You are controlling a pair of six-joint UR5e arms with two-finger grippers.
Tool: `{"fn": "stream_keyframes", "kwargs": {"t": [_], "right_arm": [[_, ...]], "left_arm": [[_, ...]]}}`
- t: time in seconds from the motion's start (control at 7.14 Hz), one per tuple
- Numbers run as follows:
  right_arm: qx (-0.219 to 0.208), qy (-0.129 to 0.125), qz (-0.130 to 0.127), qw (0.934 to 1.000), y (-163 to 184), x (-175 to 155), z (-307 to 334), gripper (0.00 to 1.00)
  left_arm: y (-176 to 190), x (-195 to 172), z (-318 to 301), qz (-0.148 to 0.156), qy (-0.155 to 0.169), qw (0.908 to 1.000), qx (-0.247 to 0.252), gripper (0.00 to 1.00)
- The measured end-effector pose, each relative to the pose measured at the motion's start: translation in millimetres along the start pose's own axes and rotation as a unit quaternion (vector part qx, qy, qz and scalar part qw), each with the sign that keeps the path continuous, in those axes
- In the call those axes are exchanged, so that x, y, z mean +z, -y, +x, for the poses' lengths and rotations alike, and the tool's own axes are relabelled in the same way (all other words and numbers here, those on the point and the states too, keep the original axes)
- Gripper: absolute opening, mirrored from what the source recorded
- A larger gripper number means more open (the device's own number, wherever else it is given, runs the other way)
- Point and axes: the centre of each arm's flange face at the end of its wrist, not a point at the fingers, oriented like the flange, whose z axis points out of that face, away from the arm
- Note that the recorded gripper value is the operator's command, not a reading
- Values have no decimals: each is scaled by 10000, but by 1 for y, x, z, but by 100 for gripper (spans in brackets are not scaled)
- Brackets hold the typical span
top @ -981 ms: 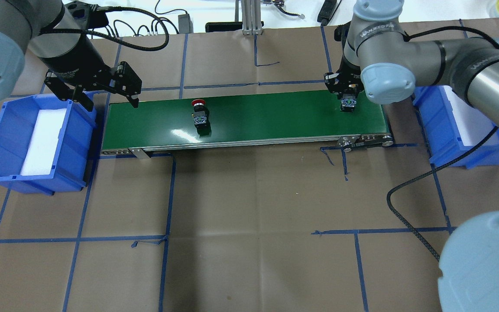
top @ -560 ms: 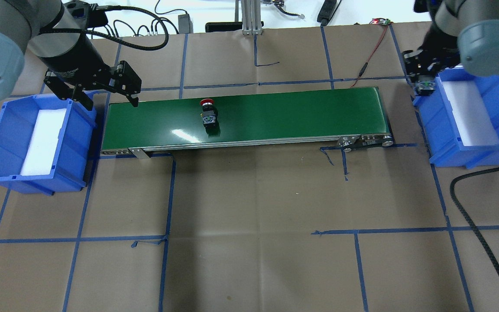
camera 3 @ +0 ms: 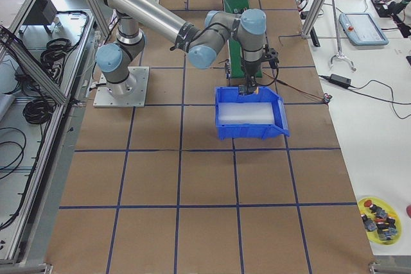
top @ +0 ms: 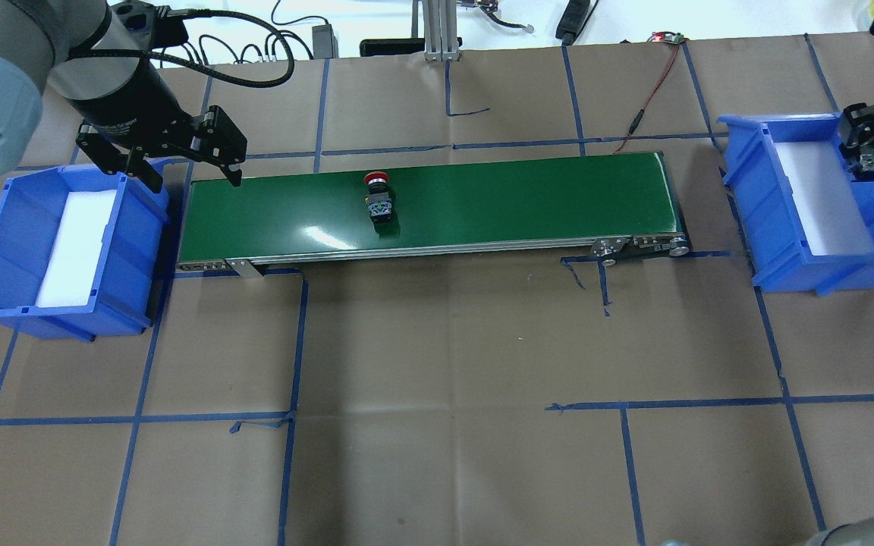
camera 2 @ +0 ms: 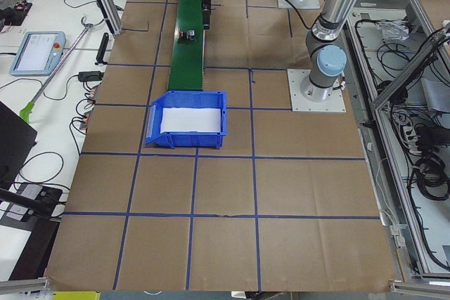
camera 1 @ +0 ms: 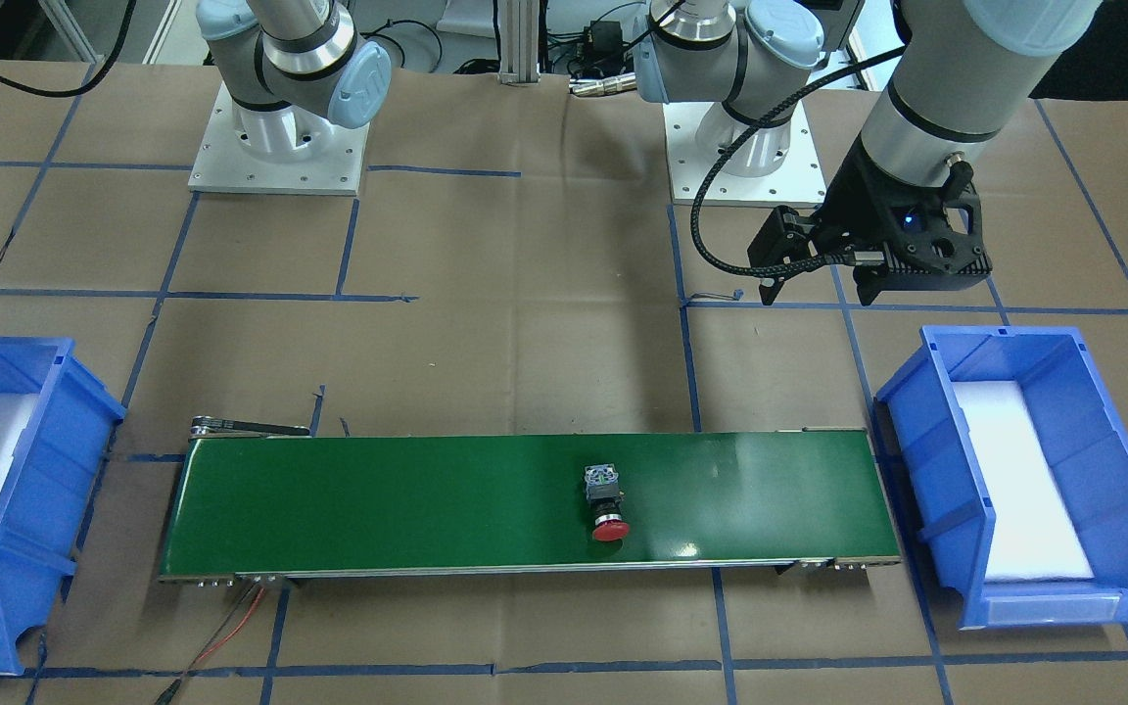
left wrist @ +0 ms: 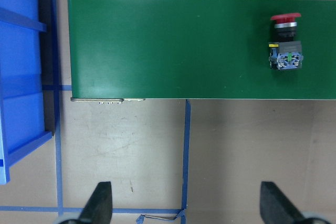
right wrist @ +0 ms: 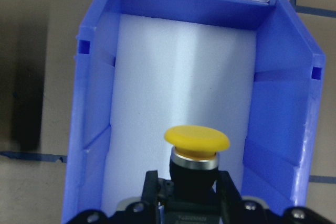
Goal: Transport two buttons from left to right
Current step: 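Carry the yellow button with the right gripper into the far blue bin and release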
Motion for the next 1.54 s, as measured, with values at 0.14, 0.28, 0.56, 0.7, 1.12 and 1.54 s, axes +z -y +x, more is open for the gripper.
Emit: {"fn": "stream_keyframes", "kwargs": {"t": [0.14, 0.28, 0.56, 0.7, 1.12, 1.54], "right_arm": [[-47, 74, 48, 9999, -5, 27, 7, 2], [-89, 150, 43, 9998, -11, 56, 6, 2], [-136, 277, -30, 9995, -23, 96, -2, 3], [-138, 303, -78, 9994, -28, 106, -4, 3], [-71, 346, -253, 9991, -44, 120, -5, 10], [-68, 285, -417, 9987, -51, 123, -5, 81]], "left_arm": [[0, 0, 0, 0, -1, 10000, -4, 99], [0, 0, 0, 0, -2, 10000, -6, 99], [0, 0, -1, 2, -5, 10000, -8, 99], [0, 0, -1, 2, -5, 10000, -8, 99], [0, 0, -1, 1, -6, 10000, -8, 99], [0, 0, 0, 5, -6, 10000, -8, 99]]}}
